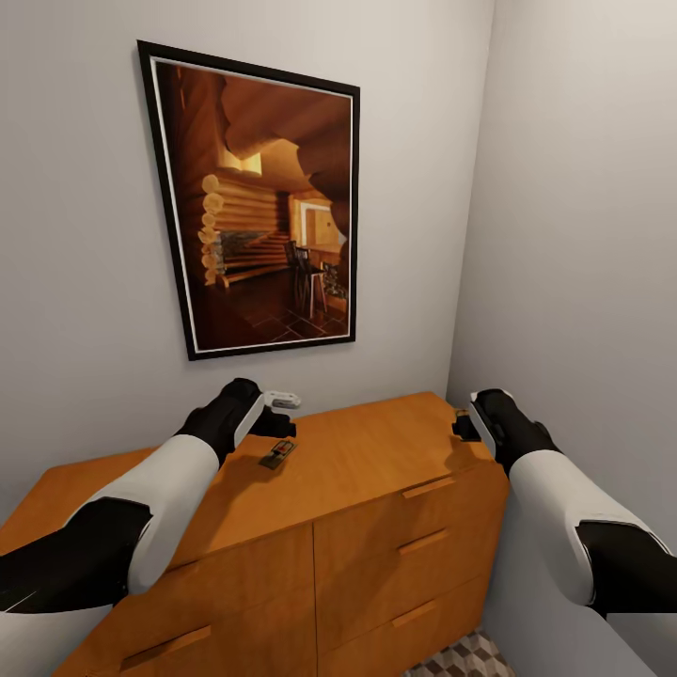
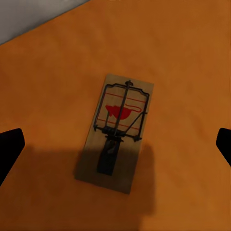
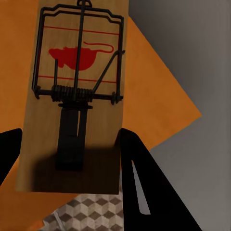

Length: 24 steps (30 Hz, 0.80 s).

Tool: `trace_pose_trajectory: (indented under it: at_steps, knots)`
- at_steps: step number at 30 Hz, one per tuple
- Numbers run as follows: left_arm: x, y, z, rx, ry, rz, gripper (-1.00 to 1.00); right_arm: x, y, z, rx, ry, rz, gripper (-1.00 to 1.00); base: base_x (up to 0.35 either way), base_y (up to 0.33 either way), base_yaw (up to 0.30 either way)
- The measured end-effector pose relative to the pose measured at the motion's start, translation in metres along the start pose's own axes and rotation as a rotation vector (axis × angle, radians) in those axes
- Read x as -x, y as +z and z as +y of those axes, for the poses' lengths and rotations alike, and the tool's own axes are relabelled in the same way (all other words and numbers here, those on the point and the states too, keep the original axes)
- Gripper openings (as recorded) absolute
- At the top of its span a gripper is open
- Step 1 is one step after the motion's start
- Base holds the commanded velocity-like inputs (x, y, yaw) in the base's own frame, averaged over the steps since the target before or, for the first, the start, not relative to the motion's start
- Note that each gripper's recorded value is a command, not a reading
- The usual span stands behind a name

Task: Take the four mousetraps from the cabinet in the bathroom and place them on the bathroom floor. Make sure all four end up on the same floor surface, and ensure that at least two of them are either under or directly next to the same bathroom sink.

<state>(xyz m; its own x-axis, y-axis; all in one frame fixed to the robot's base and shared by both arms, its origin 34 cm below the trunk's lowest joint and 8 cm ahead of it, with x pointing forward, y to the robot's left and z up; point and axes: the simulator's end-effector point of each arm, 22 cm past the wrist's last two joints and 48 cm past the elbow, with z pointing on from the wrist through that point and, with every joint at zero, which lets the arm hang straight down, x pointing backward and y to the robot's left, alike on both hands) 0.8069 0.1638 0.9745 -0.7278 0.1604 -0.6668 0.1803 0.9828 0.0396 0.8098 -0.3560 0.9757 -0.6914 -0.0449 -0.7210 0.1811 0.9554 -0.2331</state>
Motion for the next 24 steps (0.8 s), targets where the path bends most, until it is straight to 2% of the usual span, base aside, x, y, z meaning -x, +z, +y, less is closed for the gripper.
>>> trace_pose_trajectory:
  at_steps: [13, 24]
  knots:
    - [0.0008, -0.0003, 0.0001, -0.001, -0.001, -0.003, 1.0, 0.0024, -0.0015, -0.0011, -0.002, 0.001, -0.005, -1.0, 0.0, 0.0, 0.0]
    - [-0.0073, 0.008, 0.0003, 0.0, 0.0, -0.003, 1.0, -0.0056, 0.0054, 0.0021, -0.004, -0.004, -0.007, -1.0, 0.0, 0.0, 0.0]
